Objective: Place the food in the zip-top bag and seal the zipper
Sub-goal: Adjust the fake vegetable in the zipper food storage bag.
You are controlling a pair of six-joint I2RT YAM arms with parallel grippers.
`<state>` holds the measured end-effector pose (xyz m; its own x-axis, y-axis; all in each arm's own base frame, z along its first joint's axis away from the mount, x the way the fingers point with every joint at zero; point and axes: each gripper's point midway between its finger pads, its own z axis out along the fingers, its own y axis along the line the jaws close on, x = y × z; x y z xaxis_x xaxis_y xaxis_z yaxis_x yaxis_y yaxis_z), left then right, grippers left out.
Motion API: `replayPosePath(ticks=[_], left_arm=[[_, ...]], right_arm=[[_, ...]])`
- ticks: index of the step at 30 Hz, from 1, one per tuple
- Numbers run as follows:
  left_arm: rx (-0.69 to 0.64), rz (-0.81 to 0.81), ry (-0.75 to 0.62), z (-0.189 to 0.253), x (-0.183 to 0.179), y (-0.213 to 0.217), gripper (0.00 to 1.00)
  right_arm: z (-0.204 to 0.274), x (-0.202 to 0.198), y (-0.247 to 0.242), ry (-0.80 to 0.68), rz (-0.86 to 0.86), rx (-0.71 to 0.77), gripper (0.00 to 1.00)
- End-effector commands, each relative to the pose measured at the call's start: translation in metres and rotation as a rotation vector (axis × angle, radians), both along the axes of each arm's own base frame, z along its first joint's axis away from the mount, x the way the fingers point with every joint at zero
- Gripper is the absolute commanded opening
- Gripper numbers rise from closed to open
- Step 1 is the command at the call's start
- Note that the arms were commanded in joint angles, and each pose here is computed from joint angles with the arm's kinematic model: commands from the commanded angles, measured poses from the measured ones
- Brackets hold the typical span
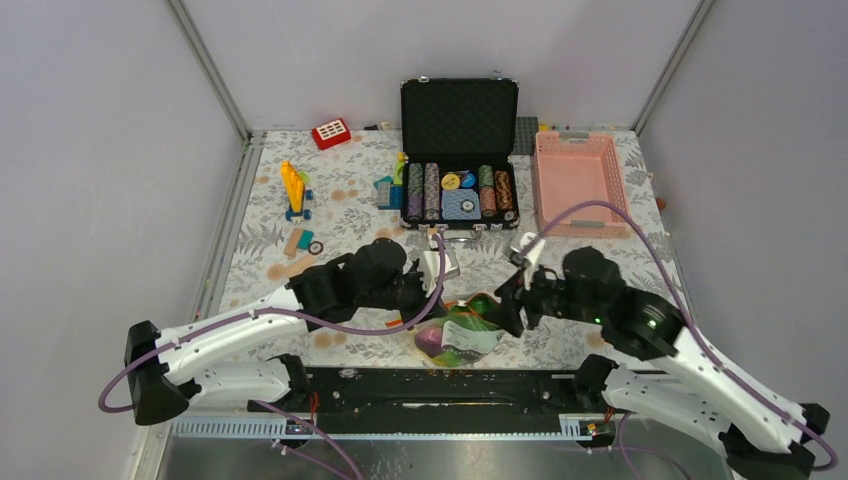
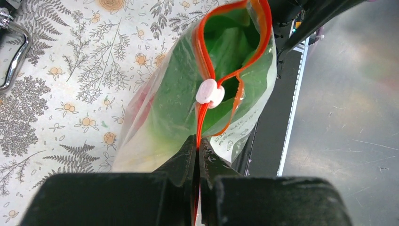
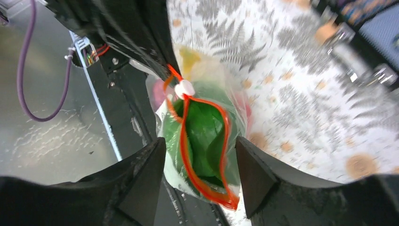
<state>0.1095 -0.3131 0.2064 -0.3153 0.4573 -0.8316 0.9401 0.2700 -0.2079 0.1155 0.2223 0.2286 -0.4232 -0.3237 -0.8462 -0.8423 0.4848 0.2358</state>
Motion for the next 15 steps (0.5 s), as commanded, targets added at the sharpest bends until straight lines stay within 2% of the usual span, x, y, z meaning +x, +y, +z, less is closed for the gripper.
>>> replayPosePath(ticks=[1,6,8,11,15], left_arm=[[-0.106,-0.039,-0.098,0.032,0.005,-0.009,0.0],[-0.117,-0.102,-0.144,0.04,0.002,-0.012,0.0],[-0.099,-0.106,-0.147,0.039,0.003,-0.011,0.0],[-0.087,-0.108,-0.144,0.037,0.002,-0.01,0.0],[-0.073,-0.102,-0.138,0.033,0.003,-0.009,0.0]], right_arm=[[0.031,-0.004,-0.017,-0.236,0.09,0.007,0.67],[0.064,0.0,-0.005,-0.435,0.183,0.089,0.77],[0.065,-0.002,0.0,-0.433,0.223,0.07,0.76],[0.061,0.006,0.003,-0.409,0.216,0.021,0.74],[0.063,0.013,0.008,-0.427,0.226,-0.011,0.61]])
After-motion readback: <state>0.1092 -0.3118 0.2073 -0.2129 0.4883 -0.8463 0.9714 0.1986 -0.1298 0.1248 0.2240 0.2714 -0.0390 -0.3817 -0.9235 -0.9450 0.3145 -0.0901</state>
